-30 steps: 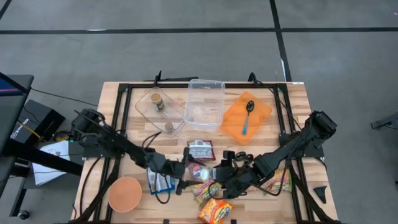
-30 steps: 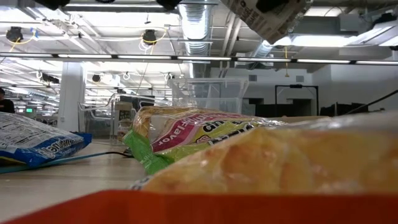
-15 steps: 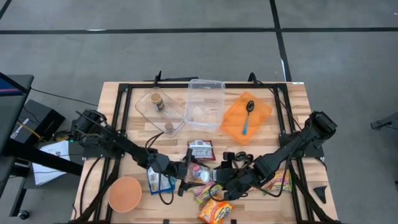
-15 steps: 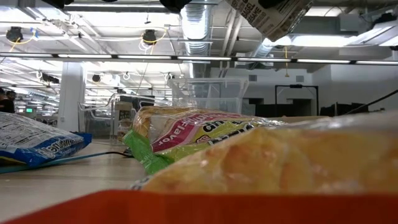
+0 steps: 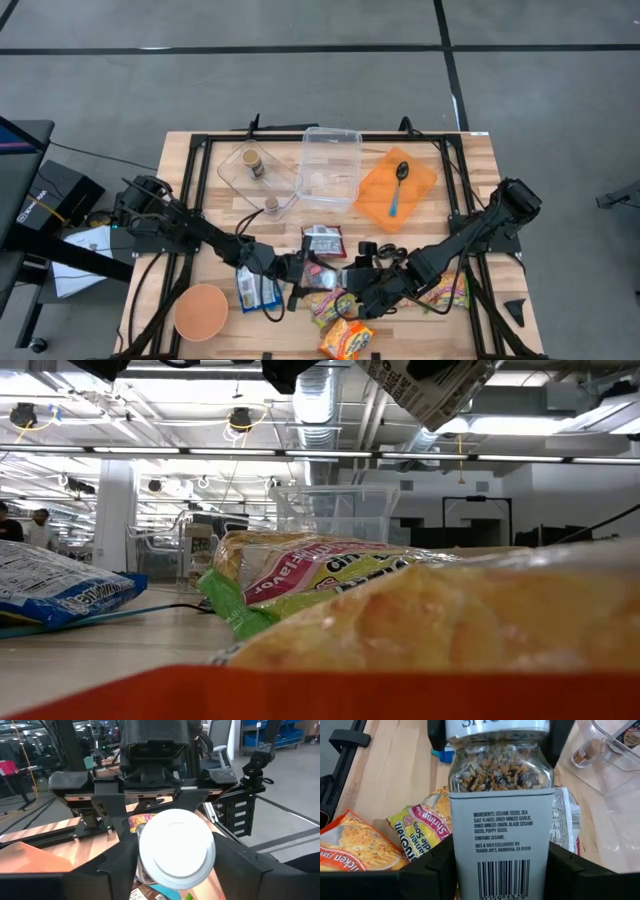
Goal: Pick & Place Food Item
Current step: Put the white seasoning bottle into the transparent bin
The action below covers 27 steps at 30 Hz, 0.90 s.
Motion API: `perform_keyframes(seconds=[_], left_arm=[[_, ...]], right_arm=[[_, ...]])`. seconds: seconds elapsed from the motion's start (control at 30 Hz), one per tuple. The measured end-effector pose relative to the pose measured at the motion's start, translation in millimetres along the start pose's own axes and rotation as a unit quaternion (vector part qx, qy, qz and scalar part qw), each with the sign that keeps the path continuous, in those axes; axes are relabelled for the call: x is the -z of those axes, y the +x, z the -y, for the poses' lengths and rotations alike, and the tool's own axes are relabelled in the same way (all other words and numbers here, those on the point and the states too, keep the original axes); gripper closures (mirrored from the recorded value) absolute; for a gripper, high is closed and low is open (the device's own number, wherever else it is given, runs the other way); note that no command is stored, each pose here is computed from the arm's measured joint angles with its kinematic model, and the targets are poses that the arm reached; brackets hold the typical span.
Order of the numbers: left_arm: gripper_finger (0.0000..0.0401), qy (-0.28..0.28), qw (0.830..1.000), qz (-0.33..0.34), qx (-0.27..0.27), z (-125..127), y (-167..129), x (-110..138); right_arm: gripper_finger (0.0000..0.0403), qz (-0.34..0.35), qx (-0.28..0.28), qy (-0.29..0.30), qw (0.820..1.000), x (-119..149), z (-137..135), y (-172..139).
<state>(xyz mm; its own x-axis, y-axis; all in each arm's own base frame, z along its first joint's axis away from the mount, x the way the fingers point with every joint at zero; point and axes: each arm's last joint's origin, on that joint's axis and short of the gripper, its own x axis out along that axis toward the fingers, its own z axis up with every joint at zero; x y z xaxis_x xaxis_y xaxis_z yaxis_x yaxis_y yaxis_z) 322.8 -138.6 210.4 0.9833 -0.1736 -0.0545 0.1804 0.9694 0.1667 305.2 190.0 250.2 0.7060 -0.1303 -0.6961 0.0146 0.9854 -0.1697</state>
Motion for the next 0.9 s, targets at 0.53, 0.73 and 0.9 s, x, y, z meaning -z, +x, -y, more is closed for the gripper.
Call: perform_keyframes(seconds=[0.53, 0.73, 0.9], left_arm=[[0.0203, -0.006, 1.000, 0.005, -0.004, -0.3, 0.0, -1.1], [0.0203, -0.006, 1.000, 0.004, -0.007, -0.6, 0.0, -0.9], [0.0203, -0.003, 1.000, -0.005, -0.007, -0.7, 0.1, 0.8]], right_arm=[[0.0177, 0.018, -0.009, 0.005, 1.000, -3.9, -1.7, -0.2], [0.0158, 0.020, -0.009, 0.006, 1.000, -4.3, -1.8, -0.2], [0.0141, 0.019, -0.008, 0.007, 1.000, -3.0, -3.9, -1.6]])
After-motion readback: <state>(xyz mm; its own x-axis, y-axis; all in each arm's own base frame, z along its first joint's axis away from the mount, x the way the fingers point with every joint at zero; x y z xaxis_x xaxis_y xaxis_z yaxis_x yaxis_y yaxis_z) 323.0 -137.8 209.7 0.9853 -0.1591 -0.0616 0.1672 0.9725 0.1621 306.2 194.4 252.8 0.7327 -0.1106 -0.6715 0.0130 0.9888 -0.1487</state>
